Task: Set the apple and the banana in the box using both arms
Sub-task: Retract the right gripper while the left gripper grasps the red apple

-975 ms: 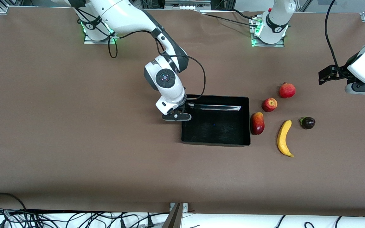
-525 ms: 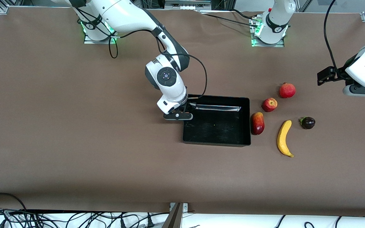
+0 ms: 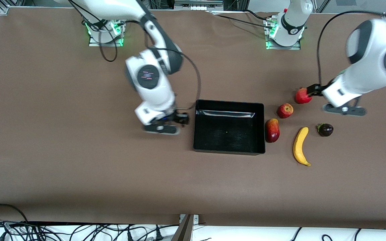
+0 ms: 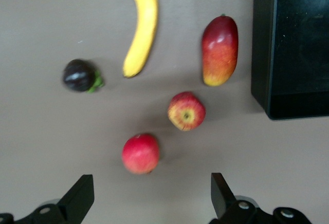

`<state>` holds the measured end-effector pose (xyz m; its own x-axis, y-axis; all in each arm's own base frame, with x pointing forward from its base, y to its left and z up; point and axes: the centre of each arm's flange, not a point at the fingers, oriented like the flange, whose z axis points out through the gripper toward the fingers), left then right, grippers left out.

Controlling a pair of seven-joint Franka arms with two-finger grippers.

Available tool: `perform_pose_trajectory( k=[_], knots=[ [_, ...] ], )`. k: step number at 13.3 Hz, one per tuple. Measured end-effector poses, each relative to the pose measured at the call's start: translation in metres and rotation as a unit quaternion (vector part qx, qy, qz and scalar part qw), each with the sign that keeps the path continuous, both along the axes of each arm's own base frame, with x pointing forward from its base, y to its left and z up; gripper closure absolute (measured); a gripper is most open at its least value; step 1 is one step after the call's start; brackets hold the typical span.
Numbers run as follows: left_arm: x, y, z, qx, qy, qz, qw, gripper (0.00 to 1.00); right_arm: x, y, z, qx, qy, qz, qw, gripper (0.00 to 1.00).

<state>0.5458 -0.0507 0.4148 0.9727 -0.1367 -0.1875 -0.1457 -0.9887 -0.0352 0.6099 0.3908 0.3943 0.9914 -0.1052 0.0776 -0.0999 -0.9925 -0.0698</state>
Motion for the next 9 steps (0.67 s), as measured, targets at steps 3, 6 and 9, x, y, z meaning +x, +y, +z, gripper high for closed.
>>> perform_pose_trajectory(
  k=[3,6,9],
  knots=[
    [-0.014,-0.013,-0.057,-0.008,-0.038,-0.012,0.999,0.00,0.011,-0.085,0.083,-0.015,0.010,0.001,1.000,0.00],
    [-0.035,-0.011,-0.115,-0.016,-0.064,-0.014,0.998,0.00,-0.006,-0.138,0.145,0.002,0.019,-0.004,1.000,0.00],
    [-0.051,-0.012,-0.165,-0.026,-0.082,-0.016,0.996,0.00,-0.025,-0.198,0.178,0.024,0.025,0.003,0.999,0.00]
  ],
)
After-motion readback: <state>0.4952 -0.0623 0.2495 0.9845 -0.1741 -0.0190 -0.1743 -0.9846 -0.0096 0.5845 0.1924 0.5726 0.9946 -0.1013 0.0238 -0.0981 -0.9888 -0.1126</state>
